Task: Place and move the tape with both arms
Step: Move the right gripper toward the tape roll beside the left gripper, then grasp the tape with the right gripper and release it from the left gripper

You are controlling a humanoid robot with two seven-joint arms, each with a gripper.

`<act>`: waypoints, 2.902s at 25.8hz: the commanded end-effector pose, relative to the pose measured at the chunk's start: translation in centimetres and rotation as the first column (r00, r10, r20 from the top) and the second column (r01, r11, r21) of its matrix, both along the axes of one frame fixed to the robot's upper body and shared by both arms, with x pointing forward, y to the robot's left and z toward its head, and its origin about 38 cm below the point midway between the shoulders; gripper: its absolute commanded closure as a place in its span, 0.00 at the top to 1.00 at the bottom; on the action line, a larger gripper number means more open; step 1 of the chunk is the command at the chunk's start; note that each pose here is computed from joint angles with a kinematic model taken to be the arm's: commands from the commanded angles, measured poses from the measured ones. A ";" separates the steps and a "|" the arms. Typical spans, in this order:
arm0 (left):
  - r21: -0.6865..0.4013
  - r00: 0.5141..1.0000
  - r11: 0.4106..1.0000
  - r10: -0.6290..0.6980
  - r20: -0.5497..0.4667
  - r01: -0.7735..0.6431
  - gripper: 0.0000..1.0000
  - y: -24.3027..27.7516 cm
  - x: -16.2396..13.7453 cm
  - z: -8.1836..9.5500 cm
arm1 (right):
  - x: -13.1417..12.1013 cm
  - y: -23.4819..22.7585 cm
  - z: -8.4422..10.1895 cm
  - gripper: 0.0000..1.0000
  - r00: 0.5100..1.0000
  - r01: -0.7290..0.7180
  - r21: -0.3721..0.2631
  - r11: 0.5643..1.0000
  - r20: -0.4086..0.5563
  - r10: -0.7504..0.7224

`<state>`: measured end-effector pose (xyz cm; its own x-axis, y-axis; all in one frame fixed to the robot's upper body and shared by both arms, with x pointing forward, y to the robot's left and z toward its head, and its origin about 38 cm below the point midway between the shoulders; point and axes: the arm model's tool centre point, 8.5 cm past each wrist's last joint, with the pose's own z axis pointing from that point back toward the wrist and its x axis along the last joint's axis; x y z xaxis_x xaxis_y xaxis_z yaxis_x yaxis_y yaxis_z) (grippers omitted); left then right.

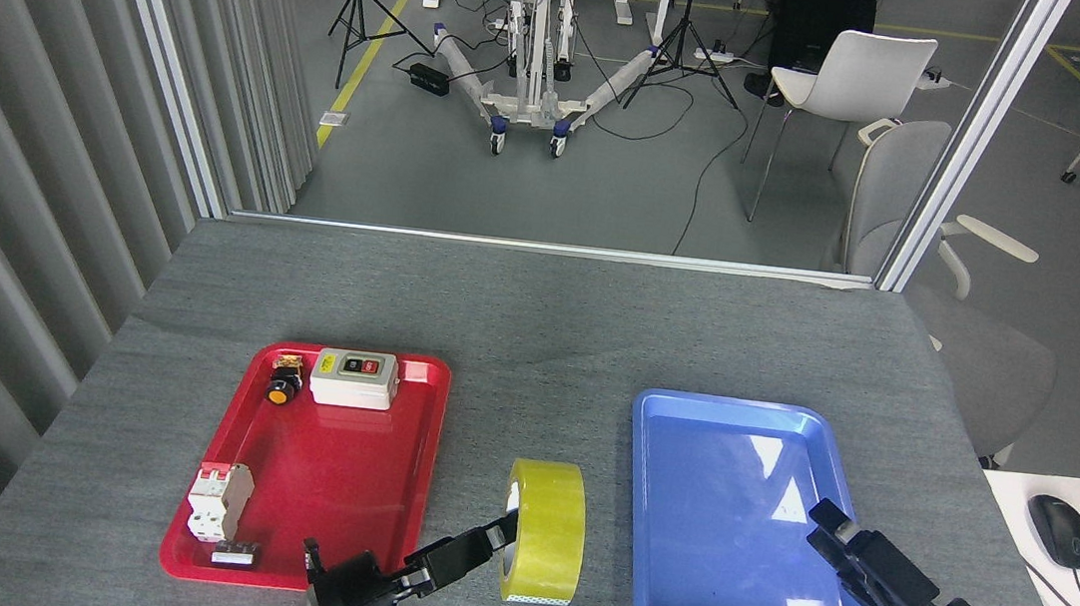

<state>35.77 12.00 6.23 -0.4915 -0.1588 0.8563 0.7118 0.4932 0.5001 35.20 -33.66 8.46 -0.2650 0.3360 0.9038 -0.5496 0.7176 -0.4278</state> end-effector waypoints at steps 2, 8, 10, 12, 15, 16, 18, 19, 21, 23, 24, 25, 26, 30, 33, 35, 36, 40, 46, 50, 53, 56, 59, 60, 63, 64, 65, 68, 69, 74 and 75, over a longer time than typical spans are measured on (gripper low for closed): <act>-0.001 1.000 1.000 0.004 -0.004 -0.004 0.05 -0.1 0.7 0.0 | 1.7 -0.4 1.3 1.00 0.999 0.030 0.112 0.993 -0.014 -0.029; 0.009 1.000 1.000 0.009 -0.010 -0.009 0.05 0.4 1.6 -0.1 | -0.8 4.4 -0.6 1.00 0.994 -0.108 0.027 0.994 0.036 0.107; 0.011 1.000 1.000 0.008 -0.007 -0.008 0.05 0.5 1.7 -0.3 | -2.6 4.4 -1.7 1.00 0.989 -0.135 0.015 0.991 0.056 0.134; 0.013 1.000 1.000 0.009 -0.004 -0.009 0.05 0.8 1.7 -0.5 | -3.6 4.9 -1.9 1.00 0.982 -0.173 0.003 0.985 0.082 0.172; 0.018 1.000 1.000 0.012 -0.006 -0.012 0.05 1.0 1.8 -0.6 | -4.3 7.7 -2.8 1.00 0.972 -0.226 0.054 0.973 0.078 0.222; 0.019 1.000 1.000 0.014 -0.009 -0.014 0.05 1.1 1.8 -0.6 | -4.3 8.2 -2.9 1.00 0.969 -0.241 0.060 0.969 0.076 0.236; 0.018 1.000 1.000 0.017 -0.008 -0.016 0.06 1.2 1.9 -0.6 | -4.1 10.8 -3.0 1.00 0.941 -0.334 0.051 0.941 0.069 0.331; 0.018 1.000 1.000 0.017 -0.008 -0.016 0.05 1.2 1.9 -0.6 | -3.7 12.3 -2.6 1.00 0.917 -0.395 0.030 0.918 0.077 0.392; 0.018 1.000 1.000 0.016 -0.007 -0.016 0.06 1.2 1.9 -0.6 | -3.4 13.6 -2.2 1.00 0.871 -0.487 -0.021 0.873 0.066 0.487; 0.020 1.000 1.000 0.018 -0.006 -0.018 0.05 1.2 1.9 -0.6 | -4.1 14.3 -2.3 1.00 0.833 -0.550 -0.010 0.835 0.067 0.549; 0.021 1.000 1.000 0.017 -0.007 -0.016 0.05 1.2 1.9 -0.6 | -4.4 14.4 -2.2 1.00 0.823 -0.565 0.008 0.825 0.080 0.563; 0.021 1.000 1.000 0.016 -0.005 -0.016 0.05 1.2 1.9 -0.6 | -4.5 14.3 -1.9 1.00 0.820 -0.568 0.026 0.823 0.106 0.562; 0.020 1.000 1.000 0.017 -0.005 -0.017 0.05 1.2 1.8 -0.6 | -4.4 14.1 -1.5 1.00 0.821 -0.565 0.042 0.824 0.132 0.556; 0.019 1.000 1.000 0.017 -0.005 -0.017 0.05 1.2 1.8 -0.6 | -2.6 14.0 0.0 1.00 0.835 -0.534 0.040 0.844 0.179 0.520; 0.019 1.000 1.000 0.017 -0.003 -0.017 0.05 1.2 1.8 -0.6 | -1.3 14.7 1.1 1.00 0.830 -0.532 0.031 0.846 0.219 0.513; 0.019 1.000 1.000 0.017 0.001 -0.017 0.06 1.2 1.8 -0.4 | -0.7 15.9 1.4 1.00 0.823 -0.537 0.009 0.843 0.225 0.522; 0.017 1.000 1.000 0.018 0.003 -0.018 0.05 1.2 1.9 -0.4 | -0.6 16.3 1.3 1.00 0.816 -0.540 -0.035 0.841 0.224 0.533; 0.018 1.000 1.000 0.018 0.003 -0.018 0.06 1.3 1.9 -0.4 | -0.7 17.0 0.5 1.00 0.806 -0.529 -0.171 0.831 0.204 0.556; 0.017 1.000 0.999 0.031 0.002 -0.031 0.06 1.7 1.9 -0.4 | 0.2 18.8 1.3 1.00 0.799 -0.534 -0.136 0.834 0.242 0.551; 0.023 0.999 0.999 0.033 -0.001 -0.033 0.06 2.0 1.8 -0.6 | 1.2 19.8 1.8 1.00 0.799 -0.545 -0.078 0.835 0.252 0.545; 0.023 0.999 0.999 0.034 0.005 -0.035 0.06 2.1 1.7 -0.6 | 1.5 20.6 1.9 1.00 0.802 -0.553 -0.036 0.832 0.248 0.544; 0.025 0.999 0.999 0.036 0.005 -0.036 0.05 2.2 1.7 -0.7 | 2.1 22.0 2.8 1.00 0.792 -0.571 -0.032 0.820 0.239 0.561; 0.030 0.999 0.999 0.036 0.004 -0.036 0.06 2.5 1.6 -0.8 | 2.3 22.7 2.8 0.98 0.792 -0.581 -0.026 0.814 0.211 0.572; 0.030 0.999 0.999 0.036 0.004 -0.036 0.05 2.5 1.6 -0.8 | 2.3 22.7 2.8 0.97 0.794 -0.580 -0.025 0.814 0.206 0.572; 0.032 0.999 0.999 0.036 0.004 -0.036 0.05 2.5 1.6 -0.8 | 2.3 22.7 2.7 0.93 0.794 -0.581 -0.027 0.813 0.201 0.574; 0.031 0.999 0.999 0.037 0.006 -0.037 0.05 2.6 1.7 -0.7 | 2.2 22.8 2.6 0.92 0.793 -0.584 -0.025 0.812 0.200 0.576; 0.033 0.999 0.999 0.038 0.006 -0.038 0.06 2.6 1.7 -0.7 | 2.1 22.9 2.5 0.91 0.789 -0.589 -0.029 0.808 0.199 0.582; 0.034 0.999 0.999 0.038 0.006 -0.038 0.06 2.7 1.7 -0.7 | 2.0 22.9 2.5 0.85 0.786 -0.592 -0.032 0.806 0.202 0.585; 0.036 0.999 0.999 0.038 0.006 -0.038 0.06 2.7 1.7 -0.8 | 2.0 22.8 2.4 0.82 0.787 -0.591 -0.035 0.806 0.198 0.585; 0.036 0.999 0.999 0.038 0.006 -0.038 0.05 2.7 1.7 -0.8 | 2.0 22.9 2.5 0.65 0.785 -0.592 -0.033 0.805 0.199 0.586; 0.036 0.999 0.999 0.038 0.006 -0.038 0.05 2.7 1.7 -0.8 | 2.0 22.9 2.4 0.61 0.785 -0.592 -0.033 0.805 0.199 0.586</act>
<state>37.42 14.67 5.44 -0.4886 -0.2074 0.8475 0.6906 0.5016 0.5210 37.20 -10.80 10.92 -0.5702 0.0334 0.8208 -0.7792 0.2946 -0.5533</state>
